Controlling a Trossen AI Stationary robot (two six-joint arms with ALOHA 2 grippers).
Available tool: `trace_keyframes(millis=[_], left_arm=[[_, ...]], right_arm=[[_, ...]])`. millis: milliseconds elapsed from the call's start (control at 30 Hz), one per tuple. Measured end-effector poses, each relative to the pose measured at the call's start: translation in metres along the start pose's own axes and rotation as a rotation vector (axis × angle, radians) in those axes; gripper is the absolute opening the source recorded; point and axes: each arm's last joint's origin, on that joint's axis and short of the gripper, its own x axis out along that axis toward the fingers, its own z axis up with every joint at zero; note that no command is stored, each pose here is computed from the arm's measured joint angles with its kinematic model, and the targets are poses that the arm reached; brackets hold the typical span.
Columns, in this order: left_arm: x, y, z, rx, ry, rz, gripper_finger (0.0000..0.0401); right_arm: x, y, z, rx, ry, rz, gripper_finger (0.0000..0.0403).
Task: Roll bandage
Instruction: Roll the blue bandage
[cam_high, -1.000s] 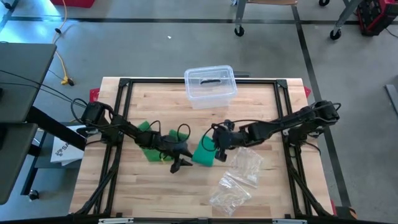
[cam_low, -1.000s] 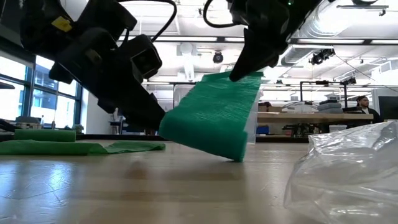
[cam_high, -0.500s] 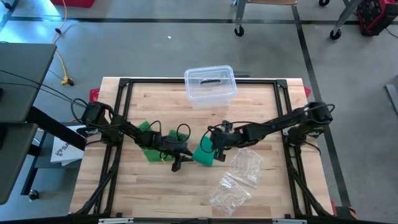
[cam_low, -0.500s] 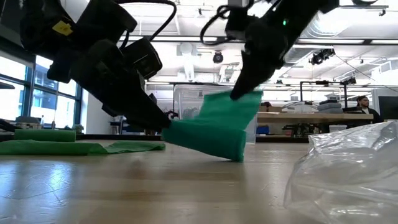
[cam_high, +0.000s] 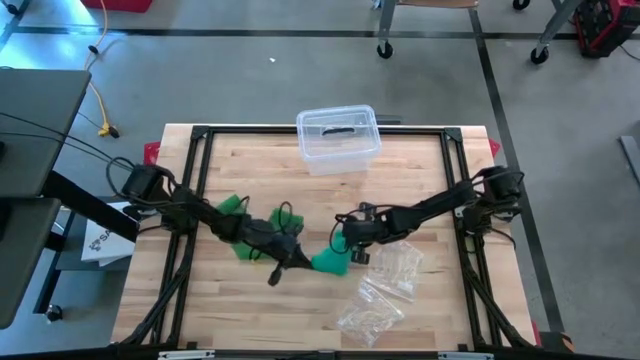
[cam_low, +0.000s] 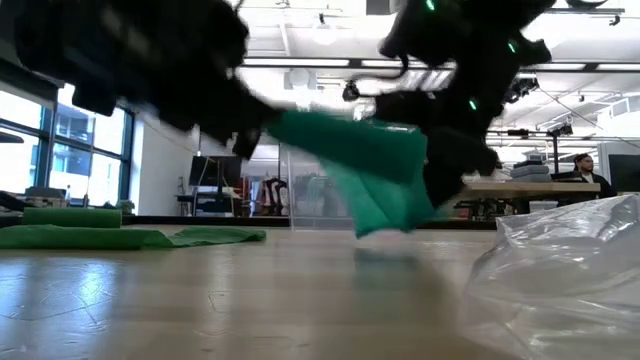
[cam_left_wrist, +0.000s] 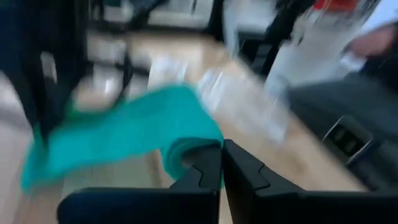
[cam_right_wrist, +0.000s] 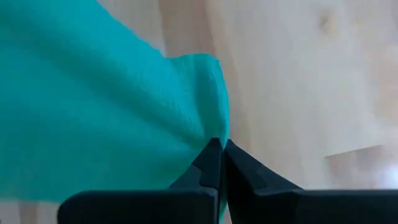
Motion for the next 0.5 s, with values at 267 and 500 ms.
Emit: trace_keyframes(millis=[267, 500], left_arm=[[-0.017, -0.011, 0.047, 0.113, -0.345, 0.025, 0.0], [-0.028, -0.011, 0.069, 0.142, -0.609, 0.168, 0.0]], right_arm=[[0.006, 0.023, -0.024, 0.044, -0.169, 0.195, 0.0], [-0.028, 0.06, -0.001, -0.094, -0.256, 0.192, 0.0]])
